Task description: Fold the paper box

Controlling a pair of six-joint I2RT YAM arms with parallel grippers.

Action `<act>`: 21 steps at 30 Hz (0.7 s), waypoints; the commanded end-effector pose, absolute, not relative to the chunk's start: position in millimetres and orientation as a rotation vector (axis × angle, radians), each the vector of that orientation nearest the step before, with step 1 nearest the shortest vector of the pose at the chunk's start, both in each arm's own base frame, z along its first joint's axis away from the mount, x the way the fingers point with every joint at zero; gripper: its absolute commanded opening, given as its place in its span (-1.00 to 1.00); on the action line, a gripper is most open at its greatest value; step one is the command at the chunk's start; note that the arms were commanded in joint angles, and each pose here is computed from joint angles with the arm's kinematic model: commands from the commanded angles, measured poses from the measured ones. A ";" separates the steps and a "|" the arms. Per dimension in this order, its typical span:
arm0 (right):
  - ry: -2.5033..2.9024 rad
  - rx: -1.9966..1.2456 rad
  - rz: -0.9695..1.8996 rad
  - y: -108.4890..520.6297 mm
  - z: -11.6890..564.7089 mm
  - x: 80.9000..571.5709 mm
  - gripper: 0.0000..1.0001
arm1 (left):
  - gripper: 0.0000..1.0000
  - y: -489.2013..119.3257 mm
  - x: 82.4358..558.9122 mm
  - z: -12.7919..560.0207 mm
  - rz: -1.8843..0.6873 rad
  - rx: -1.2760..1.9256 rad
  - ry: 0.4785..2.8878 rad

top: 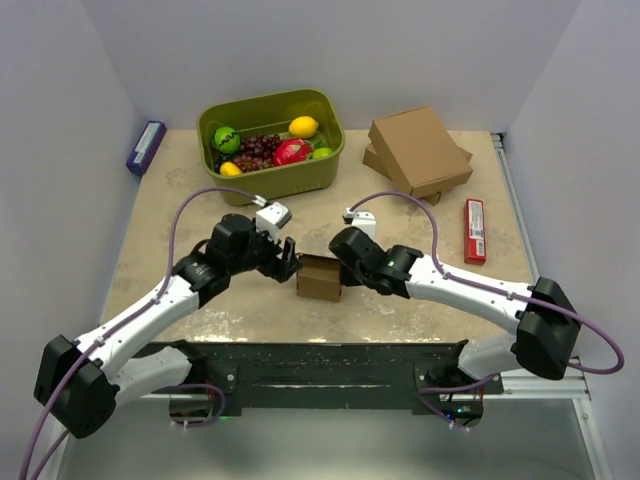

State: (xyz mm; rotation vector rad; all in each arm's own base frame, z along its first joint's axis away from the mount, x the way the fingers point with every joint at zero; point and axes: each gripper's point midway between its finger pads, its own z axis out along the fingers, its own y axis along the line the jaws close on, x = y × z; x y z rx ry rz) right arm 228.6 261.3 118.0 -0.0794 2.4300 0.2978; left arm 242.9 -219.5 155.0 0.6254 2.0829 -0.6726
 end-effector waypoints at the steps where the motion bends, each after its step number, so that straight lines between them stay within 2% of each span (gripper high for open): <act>1: 2.530 -0.150 0.164 235.4 90.2 210.0 -1.00 | 0.45 -215.9 235.5 142.2 -0.638 0.774 2.125; 11: 2.524 -0.154 0.173 237.3 90.3 211.2 -1.00 | 0.19 -226.5 243.5 129.3 -0.667 0.781 2.162; 21: 2.533 -0.169 0.172 238.9 88.0 210.6 -1.00 | 0.14 -228.6 248.5 130.1 -0.671 0.722 2.172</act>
